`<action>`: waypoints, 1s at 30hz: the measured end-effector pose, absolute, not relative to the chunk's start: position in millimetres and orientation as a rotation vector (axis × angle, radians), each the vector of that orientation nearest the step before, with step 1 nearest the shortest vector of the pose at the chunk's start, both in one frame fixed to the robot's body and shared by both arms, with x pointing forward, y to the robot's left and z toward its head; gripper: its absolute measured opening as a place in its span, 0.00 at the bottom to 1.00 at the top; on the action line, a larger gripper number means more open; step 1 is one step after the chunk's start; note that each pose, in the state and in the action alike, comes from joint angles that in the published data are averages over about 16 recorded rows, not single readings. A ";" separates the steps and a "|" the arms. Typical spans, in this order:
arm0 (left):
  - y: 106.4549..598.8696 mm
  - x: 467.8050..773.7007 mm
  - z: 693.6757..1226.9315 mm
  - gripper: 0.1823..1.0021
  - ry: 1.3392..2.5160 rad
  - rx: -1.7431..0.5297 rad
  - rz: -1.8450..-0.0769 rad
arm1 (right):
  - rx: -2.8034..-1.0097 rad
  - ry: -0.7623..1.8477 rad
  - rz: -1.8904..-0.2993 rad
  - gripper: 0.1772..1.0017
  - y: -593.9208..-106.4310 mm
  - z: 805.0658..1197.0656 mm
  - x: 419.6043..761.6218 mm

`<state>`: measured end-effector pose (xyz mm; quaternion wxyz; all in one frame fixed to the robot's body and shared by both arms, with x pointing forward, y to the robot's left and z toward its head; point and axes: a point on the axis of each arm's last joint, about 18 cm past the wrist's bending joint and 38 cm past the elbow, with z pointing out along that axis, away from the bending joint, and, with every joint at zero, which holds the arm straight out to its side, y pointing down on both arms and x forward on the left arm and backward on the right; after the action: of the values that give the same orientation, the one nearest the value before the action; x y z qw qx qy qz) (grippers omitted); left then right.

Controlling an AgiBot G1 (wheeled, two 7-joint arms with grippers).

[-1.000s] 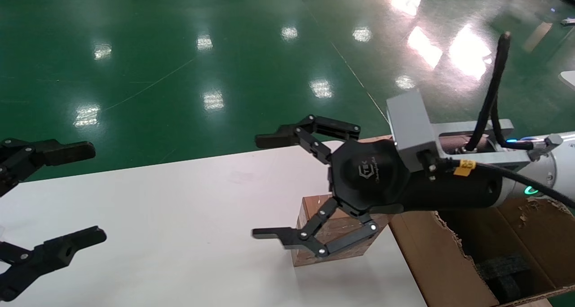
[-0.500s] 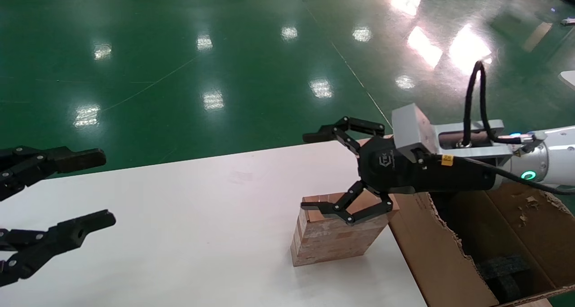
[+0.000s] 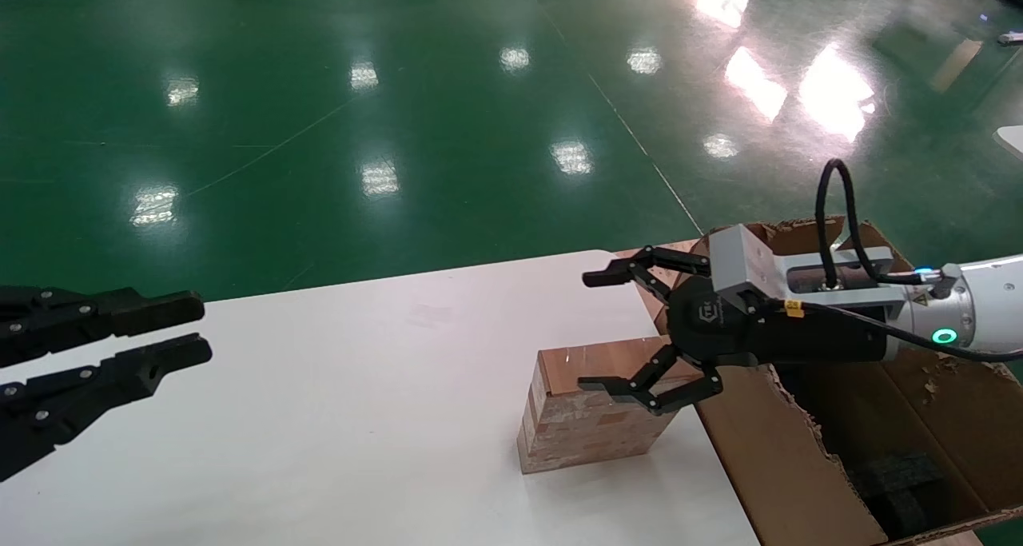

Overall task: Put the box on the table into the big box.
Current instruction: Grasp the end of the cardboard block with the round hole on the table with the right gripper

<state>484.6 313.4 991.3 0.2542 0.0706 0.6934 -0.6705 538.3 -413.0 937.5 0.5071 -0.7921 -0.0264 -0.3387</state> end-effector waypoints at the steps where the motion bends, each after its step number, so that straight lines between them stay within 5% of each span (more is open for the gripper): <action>1: 313.4 484.6 991.3 0.28 1.884 0.192 -1.822 | -1.916 -0.057 -0.818 1.00 -415.2 935.8 538.9; 16: 313.4 484.6 991.3 0.04 1.884 0.192 -1.822 | -2.012 -0.019 -0.828 1.00 -432.2 914.9 550.5; 30: 313.4 484.6 991.3 0.01 1.884 0.192 -1.822 | -2.075 0.007 -0.817 1.00 -442.3 902.5 554.7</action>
<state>484.6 313.4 991.3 0.2542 0.0706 0.6934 -0.6705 554.7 -442.3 902.5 0.4404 -0.8354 0.0028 -0.3288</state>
